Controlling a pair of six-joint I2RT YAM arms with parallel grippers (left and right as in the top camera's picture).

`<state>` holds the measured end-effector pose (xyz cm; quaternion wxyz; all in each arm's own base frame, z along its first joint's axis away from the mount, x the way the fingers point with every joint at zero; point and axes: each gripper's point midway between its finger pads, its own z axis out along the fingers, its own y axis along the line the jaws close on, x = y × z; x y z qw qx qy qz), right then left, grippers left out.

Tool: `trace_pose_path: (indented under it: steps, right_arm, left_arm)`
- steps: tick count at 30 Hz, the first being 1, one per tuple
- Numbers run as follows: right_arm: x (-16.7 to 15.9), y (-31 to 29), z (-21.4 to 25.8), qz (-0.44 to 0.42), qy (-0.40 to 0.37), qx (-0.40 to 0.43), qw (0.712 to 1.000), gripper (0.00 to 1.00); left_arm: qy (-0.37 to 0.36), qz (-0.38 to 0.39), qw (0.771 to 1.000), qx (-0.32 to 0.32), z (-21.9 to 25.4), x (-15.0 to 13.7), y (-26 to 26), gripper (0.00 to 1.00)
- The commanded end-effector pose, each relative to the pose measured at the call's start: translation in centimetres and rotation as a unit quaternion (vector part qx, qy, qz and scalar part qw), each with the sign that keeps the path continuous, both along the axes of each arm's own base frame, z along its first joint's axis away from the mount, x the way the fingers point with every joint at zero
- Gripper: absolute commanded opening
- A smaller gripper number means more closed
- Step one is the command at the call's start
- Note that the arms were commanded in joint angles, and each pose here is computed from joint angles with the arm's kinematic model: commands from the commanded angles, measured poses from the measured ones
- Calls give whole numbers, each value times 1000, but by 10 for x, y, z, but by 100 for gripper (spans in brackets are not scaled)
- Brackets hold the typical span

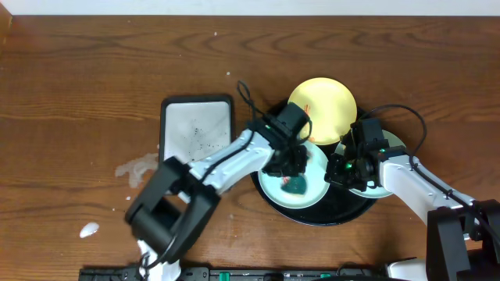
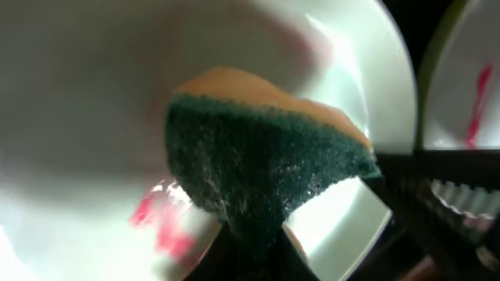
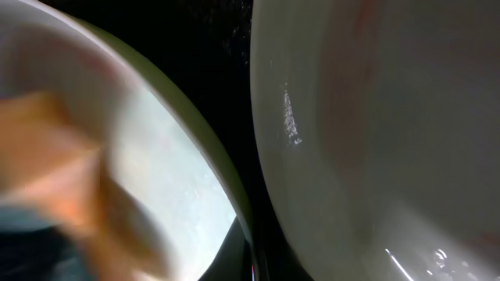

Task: Clean dirty plates on tray and stack at the side
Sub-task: 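Lift the sponge with the left gripper and carry it to the held plate, then scrub the pale green plate with the sponge while the right gripper holds it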

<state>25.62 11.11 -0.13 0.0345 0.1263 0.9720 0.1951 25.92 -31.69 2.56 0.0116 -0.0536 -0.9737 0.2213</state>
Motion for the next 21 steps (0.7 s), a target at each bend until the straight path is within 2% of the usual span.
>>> trace_pose_path:
  steps: [1, 5, 9, 12, 17, 18, 21]
  right_arm:
    - [-2, -16, -13, -8, 5, -56, 998, 1]
    - [-3, -16, -13, -17, 10, -55, 998, 1]
    - [-4, -16, -13, -17, 11, -56, 998, 1]
    - [-4, -16, -13, -17, 11, -56, 998, 1]
    - [-5, -16, -14, -17, 14, -57, 998, 1]
    - [-6, -16, -14, -16, 15, -57, 998, 1]
    - [-6, -16, -14, -16, 16, -57, 998, 1]
  left_arm:
    - [24, 13, 1000, 12, -18, -3, -3, 7]
    - [-16, 22, 990, 141, -45, 8, 46, 7]
    - [-80, 42, 953, 291, -39, 27, 108, 8]
    - [-110, 35, 927, 356, -29, 36, 135, 7]
    - [-118, 23, 928, 354, -29, 40, 134, 8]
    - [-115, 25, 935, 334, -31, 40, 126, 7]
    - [-86, 26, 973, 214, -37, 38, 78, 7]
